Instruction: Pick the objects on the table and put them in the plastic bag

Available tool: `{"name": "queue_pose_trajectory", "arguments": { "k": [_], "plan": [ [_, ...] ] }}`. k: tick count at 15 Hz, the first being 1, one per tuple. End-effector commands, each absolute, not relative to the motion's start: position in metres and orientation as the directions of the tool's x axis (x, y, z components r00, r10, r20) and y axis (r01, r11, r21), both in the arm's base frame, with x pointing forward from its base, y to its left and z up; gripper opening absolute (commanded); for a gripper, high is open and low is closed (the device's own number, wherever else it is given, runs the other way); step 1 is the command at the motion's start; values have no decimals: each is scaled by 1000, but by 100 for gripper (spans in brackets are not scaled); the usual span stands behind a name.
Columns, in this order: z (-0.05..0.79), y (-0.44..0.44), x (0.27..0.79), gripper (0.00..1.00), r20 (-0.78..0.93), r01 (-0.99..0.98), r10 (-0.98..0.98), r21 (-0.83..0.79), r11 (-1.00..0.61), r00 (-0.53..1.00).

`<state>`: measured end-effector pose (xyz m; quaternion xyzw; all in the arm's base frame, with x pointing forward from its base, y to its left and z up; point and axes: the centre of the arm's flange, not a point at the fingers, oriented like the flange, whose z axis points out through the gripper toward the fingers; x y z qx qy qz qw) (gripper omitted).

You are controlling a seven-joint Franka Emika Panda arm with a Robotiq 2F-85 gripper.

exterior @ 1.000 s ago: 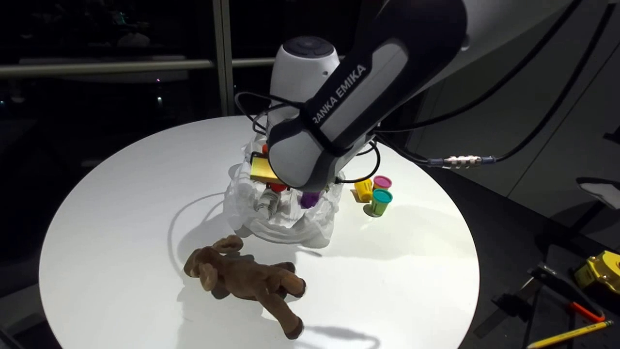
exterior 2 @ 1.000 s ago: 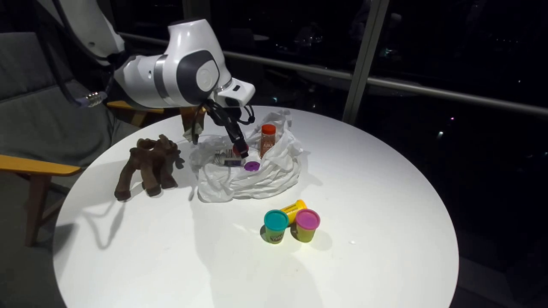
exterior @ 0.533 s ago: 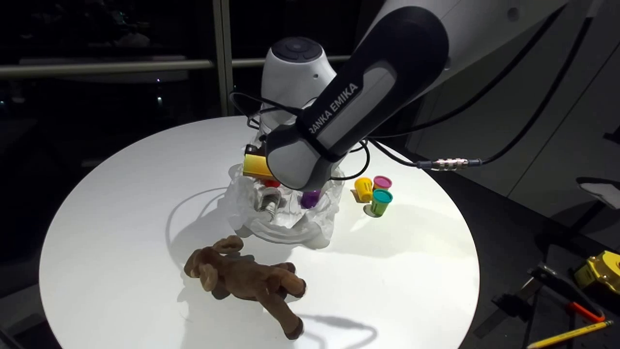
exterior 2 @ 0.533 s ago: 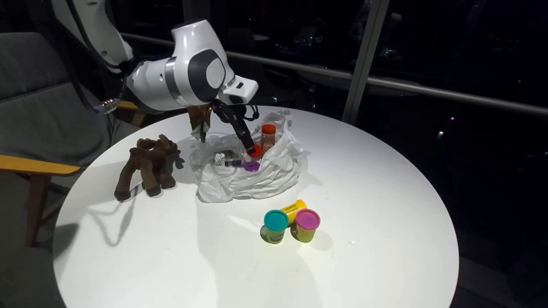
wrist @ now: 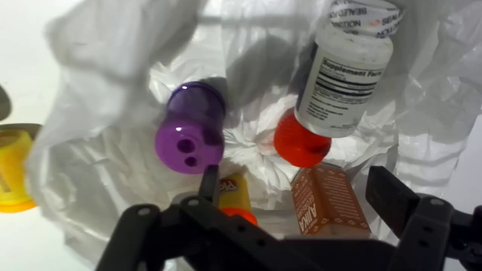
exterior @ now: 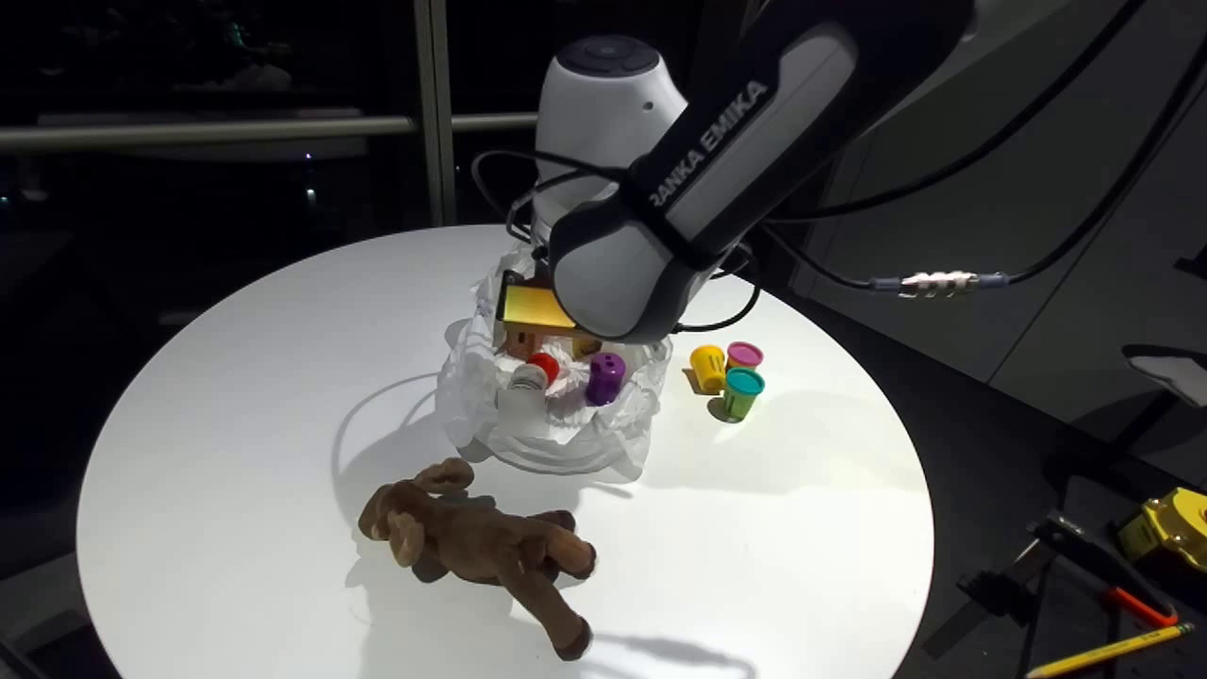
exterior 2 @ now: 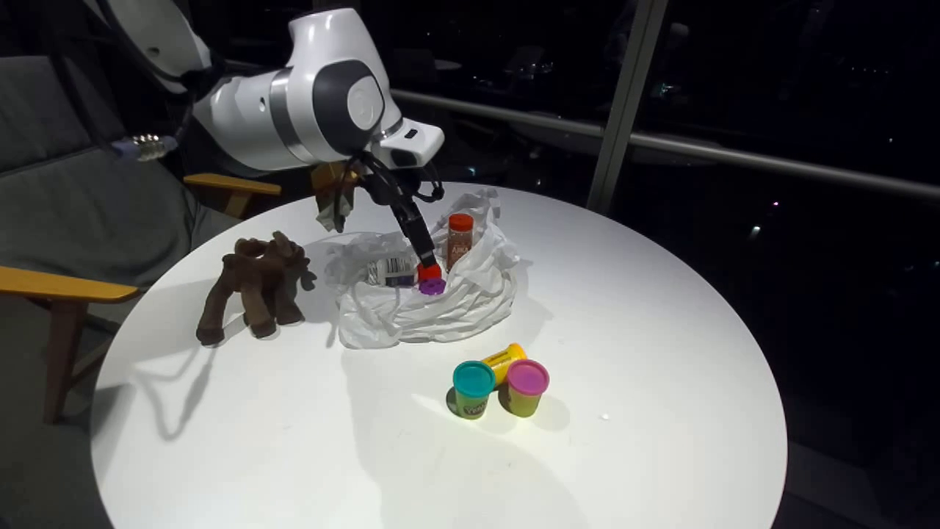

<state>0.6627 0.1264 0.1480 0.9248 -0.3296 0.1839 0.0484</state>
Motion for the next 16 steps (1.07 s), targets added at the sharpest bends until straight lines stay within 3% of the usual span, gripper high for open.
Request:
{"name": "queue_pose_trajectory", "arguments": {
  "k": [1, 9, 12, 16],
  "plan": [
    [211, 103, 606, 100, 257, -609, -578, 57, -791, 775],
    [253, 17, 530, 100, -1, -600, -614, 209, -772, 789],
    [231, -5, 523, 100, -102, -543, -565, 183, -820, 819],
    [177, -8, 526, 100, -108, -574, -577, 60, -817, 810]
  ]
}}
